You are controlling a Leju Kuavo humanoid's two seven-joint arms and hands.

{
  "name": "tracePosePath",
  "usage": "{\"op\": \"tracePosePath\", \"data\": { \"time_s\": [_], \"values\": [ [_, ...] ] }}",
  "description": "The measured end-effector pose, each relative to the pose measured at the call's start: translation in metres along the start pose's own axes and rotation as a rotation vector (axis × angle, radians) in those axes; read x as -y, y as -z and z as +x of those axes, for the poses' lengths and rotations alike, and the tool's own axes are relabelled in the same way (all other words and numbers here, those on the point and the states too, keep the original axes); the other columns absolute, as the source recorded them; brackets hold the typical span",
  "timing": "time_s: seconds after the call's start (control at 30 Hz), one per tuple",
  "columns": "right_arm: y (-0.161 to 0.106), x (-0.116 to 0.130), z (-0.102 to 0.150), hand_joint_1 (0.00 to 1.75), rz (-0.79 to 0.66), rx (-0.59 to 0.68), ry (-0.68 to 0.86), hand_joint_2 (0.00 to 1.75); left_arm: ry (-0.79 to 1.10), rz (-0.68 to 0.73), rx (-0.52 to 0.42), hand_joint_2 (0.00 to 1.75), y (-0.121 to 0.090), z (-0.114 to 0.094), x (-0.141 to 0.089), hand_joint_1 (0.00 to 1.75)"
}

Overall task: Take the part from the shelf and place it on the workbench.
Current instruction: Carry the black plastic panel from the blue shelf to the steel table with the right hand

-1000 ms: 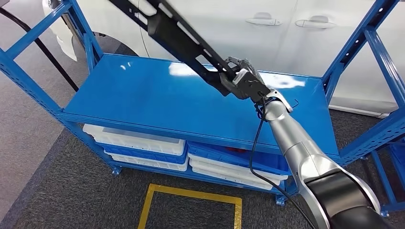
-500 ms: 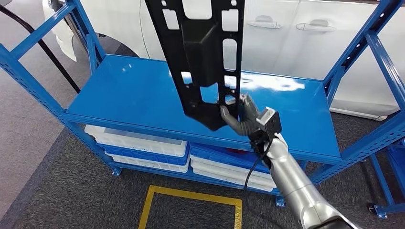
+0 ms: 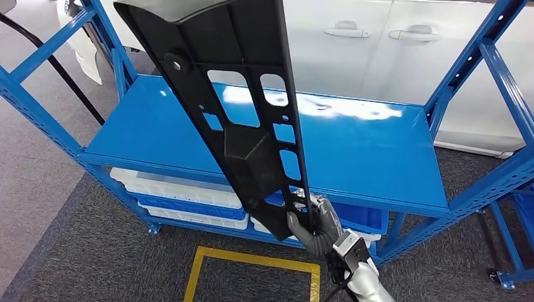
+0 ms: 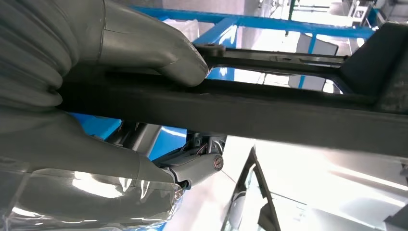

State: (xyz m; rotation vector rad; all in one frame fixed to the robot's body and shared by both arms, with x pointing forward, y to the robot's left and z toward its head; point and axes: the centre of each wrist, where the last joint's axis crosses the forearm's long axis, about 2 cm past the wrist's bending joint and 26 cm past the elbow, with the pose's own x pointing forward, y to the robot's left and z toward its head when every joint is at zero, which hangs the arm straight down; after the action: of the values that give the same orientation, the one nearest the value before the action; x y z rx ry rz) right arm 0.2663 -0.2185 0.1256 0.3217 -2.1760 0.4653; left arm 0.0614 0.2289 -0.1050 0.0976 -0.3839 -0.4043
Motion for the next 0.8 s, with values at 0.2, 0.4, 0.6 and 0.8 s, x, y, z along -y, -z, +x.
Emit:
{"op": "tracePosePath", "data": {
  "time_s": [0.2,0.4,0.6,0.8],
  "values": [
    [-0.005,-0.010,0.011,1.75,-0.008,0.020,0.001,1.75,0.016,0.008,0.018,1.75,0.002,0.008,-0.003,0.00],
    [-0.005,-0.012,0.016,1.75,-0.011,0.030,-0.010,1.75,0.011,-0.005,0.028,1.75,0.002,0.007,-0.003,0.00],
    [-0.004,-0.011,0.022,1.75,-0.024,0.016,-0.029,1.75,-0.010,-0.006,0.005,1.75,0.002,0.006,-0.002,0.00],
    [-0.009,-0.002,0.020,1.75,-0.061,-0.020,0.012,1.75,-0.021,-0.001,-0.011,1.75,0.001,0.005,-0.002,0.00]
  ]
}}
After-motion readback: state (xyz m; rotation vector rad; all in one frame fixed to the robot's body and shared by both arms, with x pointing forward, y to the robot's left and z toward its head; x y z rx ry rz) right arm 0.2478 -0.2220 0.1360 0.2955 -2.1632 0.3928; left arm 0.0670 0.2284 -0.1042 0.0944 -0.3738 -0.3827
